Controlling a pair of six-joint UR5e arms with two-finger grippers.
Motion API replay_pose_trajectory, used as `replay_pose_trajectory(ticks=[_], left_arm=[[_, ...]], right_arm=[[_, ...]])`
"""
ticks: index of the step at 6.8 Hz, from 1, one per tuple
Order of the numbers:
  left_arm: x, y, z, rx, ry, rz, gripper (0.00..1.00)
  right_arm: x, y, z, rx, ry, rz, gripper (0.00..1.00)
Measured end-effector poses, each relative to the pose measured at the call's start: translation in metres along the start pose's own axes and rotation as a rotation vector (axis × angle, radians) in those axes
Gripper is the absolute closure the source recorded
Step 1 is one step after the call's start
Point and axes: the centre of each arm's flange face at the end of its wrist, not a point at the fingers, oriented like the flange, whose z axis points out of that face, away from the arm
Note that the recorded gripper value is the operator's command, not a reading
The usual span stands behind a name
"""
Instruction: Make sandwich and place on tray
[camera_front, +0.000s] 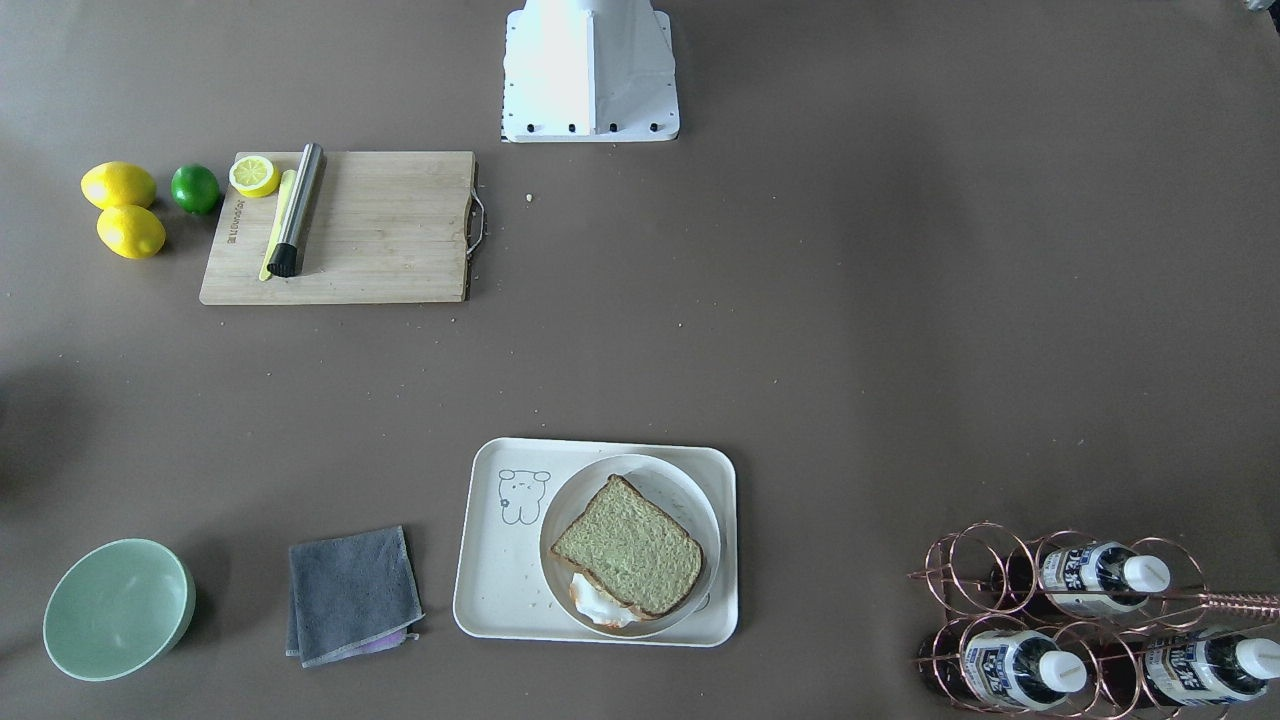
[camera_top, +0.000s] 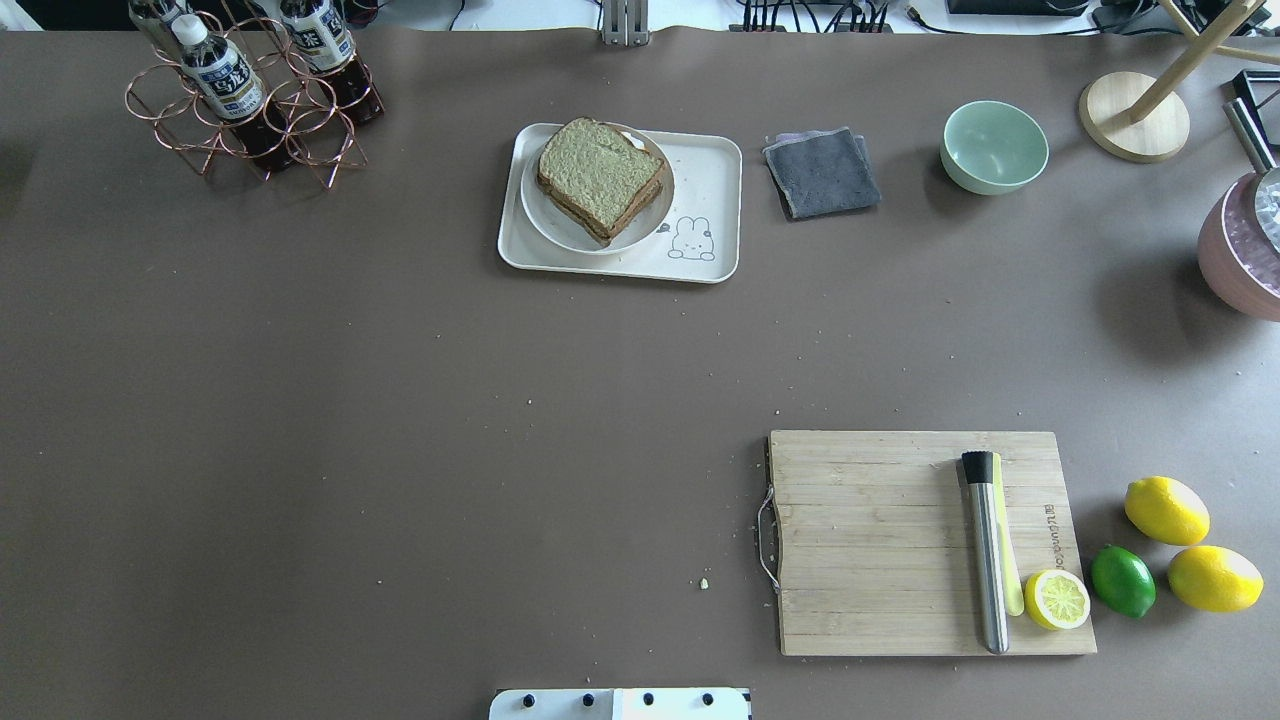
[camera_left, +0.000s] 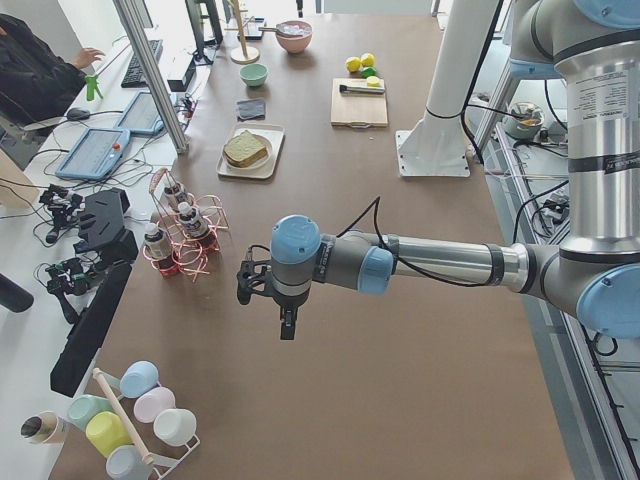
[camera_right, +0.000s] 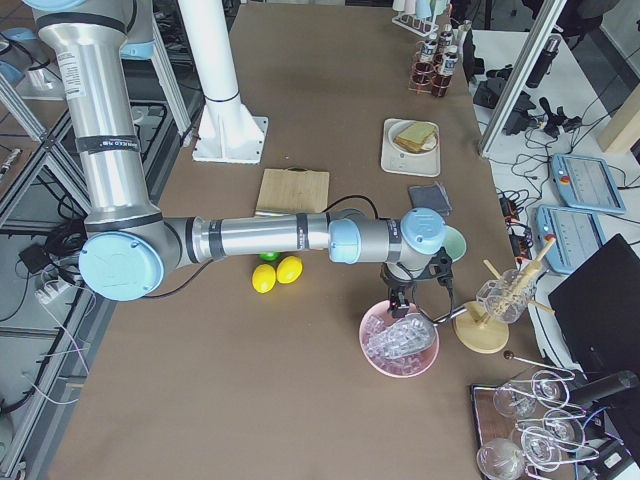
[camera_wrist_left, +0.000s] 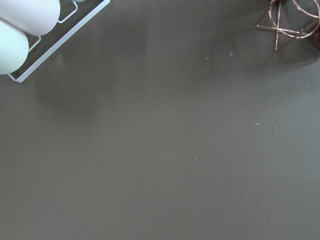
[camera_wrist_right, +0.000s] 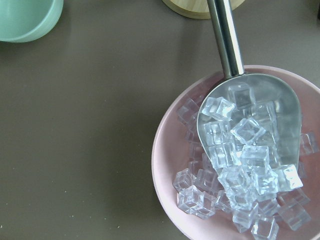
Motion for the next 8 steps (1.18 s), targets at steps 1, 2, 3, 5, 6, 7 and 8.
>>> replay_pose_trajectory(ticks=[1, 2, 3, 5, 6, 7, 8], left_arm=[[-0.002, 0.002, 0.001, -0.002, -0.001, -0.001, 0.03], [-0.003, 0.003, 0.002, -0.003, -0.002, -0.001, 0.03], [-0.003, 0.003, 0.002, -0.004, -0.002, -0.001, 0.03], [-0.003, 0.003, 0.002, -0.003, -0.002, -0.001, 0.03], [-0.004, 0.003, 0.002, -0.003, -0.002, -0.001, 0.03], [-0.003, 0.003, 0.002, -0.003, -0.002, -0.001, 0.03], [-0.003, 0.003, 0.001, -0.002, -0.002, 0.0, 0.03]], right_arm=[[0.008, 0.015, -0.008, 0.016, 0.002, 0.014, 0.01], [0.014, 0.037, -0.015, 0.031, 0.004, 0.028, 0.01], [0.017, 0.052, -0.02, 0.039, 0.007, 0.039, 0.01], [0.019, 0.06, -0.022, 0.045, 0.015, 0.044, 0.01], [0.019, 0.059, -0.023, 0.046, 0.016, 0.046, 0.01], [0.019, 0.06, -0.023, 0.046, 0.016, 0.049, 0.01], [0.019, 0.061, -0.023, 0.045, 0.016, 0.051, 0.01]])
